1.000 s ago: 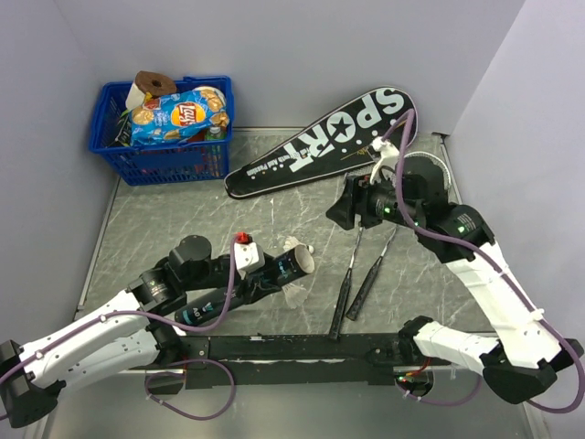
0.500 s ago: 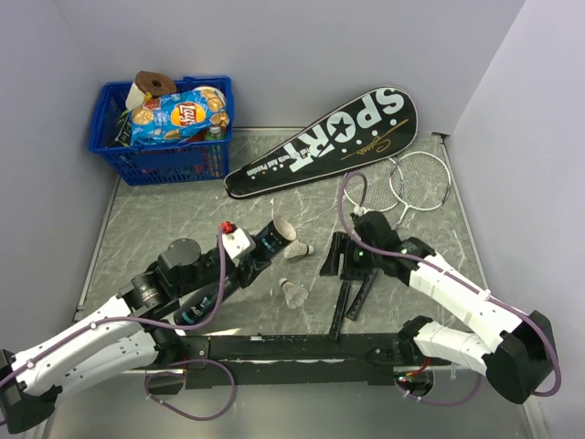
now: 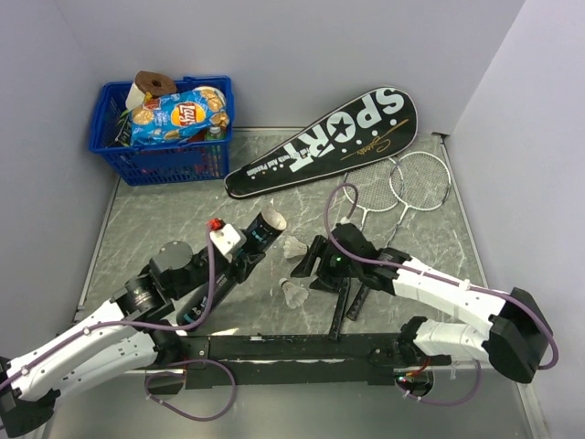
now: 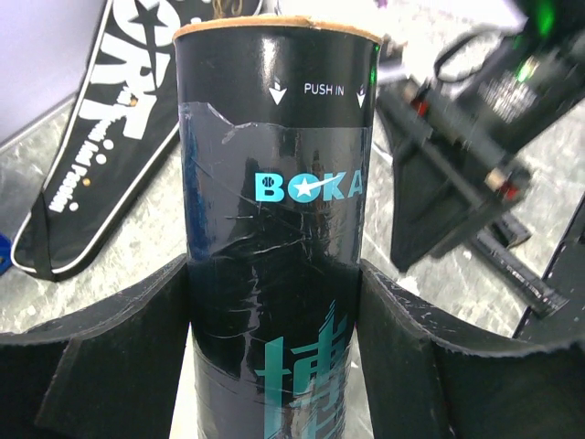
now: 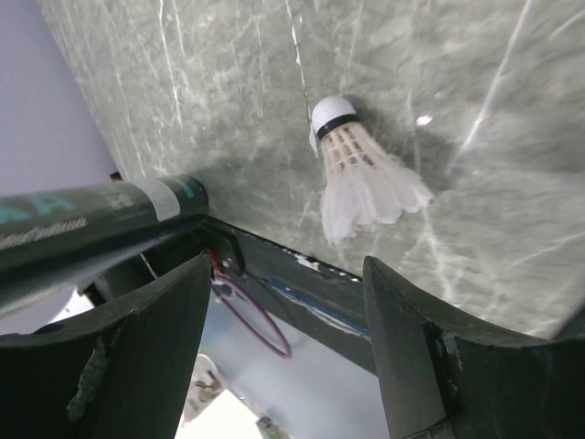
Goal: Pack up the badminton gear
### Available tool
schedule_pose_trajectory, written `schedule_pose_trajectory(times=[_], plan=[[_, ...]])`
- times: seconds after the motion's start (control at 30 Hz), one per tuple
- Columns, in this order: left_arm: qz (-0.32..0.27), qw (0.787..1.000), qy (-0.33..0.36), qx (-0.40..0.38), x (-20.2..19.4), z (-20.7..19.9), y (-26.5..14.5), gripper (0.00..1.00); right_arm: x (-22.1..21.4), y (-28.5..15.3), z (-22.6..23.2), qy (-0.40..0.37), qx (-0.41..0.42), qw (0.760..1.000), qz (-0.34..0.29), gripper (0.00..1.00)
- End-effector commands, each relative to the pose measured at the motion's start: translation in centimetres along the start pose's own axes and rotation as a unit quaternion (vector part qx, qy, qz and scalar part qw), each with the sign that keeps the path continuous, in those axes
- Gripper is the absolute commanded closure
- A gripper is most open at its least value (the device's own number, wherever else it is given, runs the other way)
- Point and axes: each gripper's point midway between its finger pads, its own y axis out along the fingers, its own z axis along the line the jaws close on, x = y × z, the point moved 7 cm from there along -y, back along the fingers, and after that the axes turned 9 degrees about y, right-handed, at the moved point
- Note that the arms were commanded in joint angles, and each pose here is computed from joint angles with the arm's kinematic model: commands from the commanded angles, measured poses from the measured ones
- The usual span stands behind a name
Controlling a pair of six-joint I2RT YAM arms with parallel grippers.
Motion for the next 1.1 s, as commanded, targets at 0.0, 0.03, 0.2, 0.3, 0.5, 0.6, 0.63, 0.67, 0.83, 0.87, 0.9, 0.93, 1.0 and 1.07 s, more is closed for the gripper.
schedule_pose_trajectory(times=[0.0, 0.03, 0.2, 0.3, 0.5, 0.6, 0.63, 0.67, 0.83, 0.87, 0.9, 0.93, 1.0, 1.07], plan=[[-0.076, 0.997, -0.017, 0.018, 3.4, 0.7, -0.8, 0.99, -0.7, 1.0, 1.9, 0.041, 0.016, 0.999, -0.009, 0.26], [-0.077, 0.997, -0.018, 0.017, 3.5, 0.7, -0.9, 0.99, -1.2, 1.2, 1.9, 0.039, 0.014, 0.999, -0.003, 0.26], [-0.081, 0.996, -0.023, 0.011, 3.8, 0.6, -1.0, 0.99, -2.2, 2.7, 1.2, 0.053, -0.009, 0.999, 0.004, 0.26], [-0.086, 0.996, -0.025, 0.013, 3.9, 0.6, -1.2, 0.99, -2.5, 3.6, 0.8, 0.064, -0.017, 0.998, 0.005, 0.26], [-0.088, 0.996, -0.025, 0.012, 3.9, 0.6, -1.2, 0.99, -2.7, 5.6, 0.4, 0.083, -0.028, 0.996, 0.002, 0.30], [-0.085, 0.996, -0.025, 0.009, 3.8, 0.5, -1.1, 0.99, -2.5, 6.4, 0.1, 0.096, -0.031, 0.995, -0.009, 0.35], [-0.084, 0.996, -0.025, 0.009, 3.7, 0.5, -1.0, 0.99, -2.4, 6.7, -0.1, 0.096, -0.037, 0.995, -0.013, 0.35], [-0.084, 0.996, -0.024, 0.009, 3.7, 0.5, -1.0, 0.99, -2.3, 6.8, 0.0, 0.098, -0.037, 0.994, -0.016, 0.37], [-0.077, 0.997, -0.024, 0.006, 3.4, 0.4, -0.7, 0.99, -1.9, 7.2, -0.4, 0.099, -0.044, 0.993, -0.036, 0.46], [-0.075, 0.997, -0.024, 0.005, 3.3, 0.4, -0.6, 0.99, -1.7, 7.2, -0.5, 0.097, -0.050, 0.993, -0.043, 0.47], [-0.075, 0.997, -0.024, 0.005, 3.3, 0.4, -0.6, 0.99, -1.7, 7.1, -0.6, 0.095, -0.051, 0.993, -0.043, 0.47], [-0.073, 0.997, -0.024, 0.005, 3.2, 0.4, -0.5, 0.99, -1.6, 7.1, -0.5, 0.096, -0.051, 0.993, -0.045, 0.49], [-0.070, 0.997, -0.024, 0.005, 3.2, 0.3, -0.4, 0.99, -1.1, 7.1, -0.7, 0.091, -0.058, 0.992, -0.061, 0.51], [-0.067, 0.997, -0.024, 0.005, 3.0, 0.3, -0.3, 0.99, -0.7, 7.1, -0.8, 0.088, -0.060, 0.992, -0.068, 0.54]])
